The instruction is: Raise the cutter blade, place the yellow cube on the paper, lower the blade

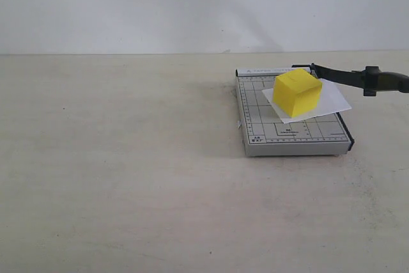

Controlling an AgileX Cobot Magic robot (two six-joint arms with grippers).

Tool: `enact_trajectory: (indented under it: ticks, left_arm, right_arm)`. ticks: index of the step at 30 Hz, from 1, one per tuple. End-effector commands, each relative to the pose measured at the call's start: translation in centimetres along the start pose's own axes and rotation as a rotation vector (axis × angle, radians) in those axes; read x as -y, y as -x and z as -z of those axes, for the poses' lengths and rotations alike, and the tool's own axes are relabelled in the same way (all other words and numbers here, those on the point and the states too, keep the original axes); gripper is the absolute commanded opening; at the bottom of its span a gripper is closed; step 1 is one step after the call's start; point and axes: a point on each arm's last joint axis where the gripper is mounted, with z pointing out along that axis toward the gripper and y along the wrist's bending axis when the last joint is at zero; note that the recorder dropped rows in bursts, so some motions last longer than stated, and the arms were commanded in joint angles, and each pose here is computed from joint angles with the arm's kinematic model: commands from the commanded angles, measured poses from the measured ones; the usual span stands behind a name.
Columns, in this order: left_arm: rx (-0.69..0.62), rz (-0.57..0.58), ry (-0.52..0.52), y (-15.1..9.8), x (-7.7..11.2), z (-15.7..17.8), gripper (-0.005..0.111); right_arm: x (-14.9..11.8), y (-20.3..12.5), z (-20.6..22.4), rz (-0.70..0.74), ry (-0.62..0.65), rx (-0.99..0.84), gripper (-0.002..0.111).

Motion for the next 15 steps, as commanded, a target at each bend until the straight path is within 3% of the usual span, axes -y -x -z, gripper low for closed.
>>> enact_trajectory:
  ticks: [1,4,6,10,15]
  left_arm:
    - [0.167,-0.117,0.095,1.5,-0.6,2.1,0.004]
    - [0.335,-0.106,0.24,2.7,-1.7,4.0,0.004]
    - [0.407,-0.082,0.275,3.0,-1.9,5.1,0.004]
    - [0.4,0.035,0.17,2.6,-1.2,5.4,0.004]
    - [0.317,0.034,0.038,1.4,0.0,4.7,0.004]
  right_arm:
    - [-0.1,0.2,0.1,-0.002,0.003,0.01,0.0]
    - [-0.1,0.2,0.1,-0.001,0.007,0.005,0.0]
    - [-0.1,0.2,0.1,-0.001,0.007,0.005,0.0]
    - [-0.4,1.0,0.2,0.001,0.02,0.023,0.0]
    - [-1.7,4.4,0.9,0.034,0.066,0.115,0.0]
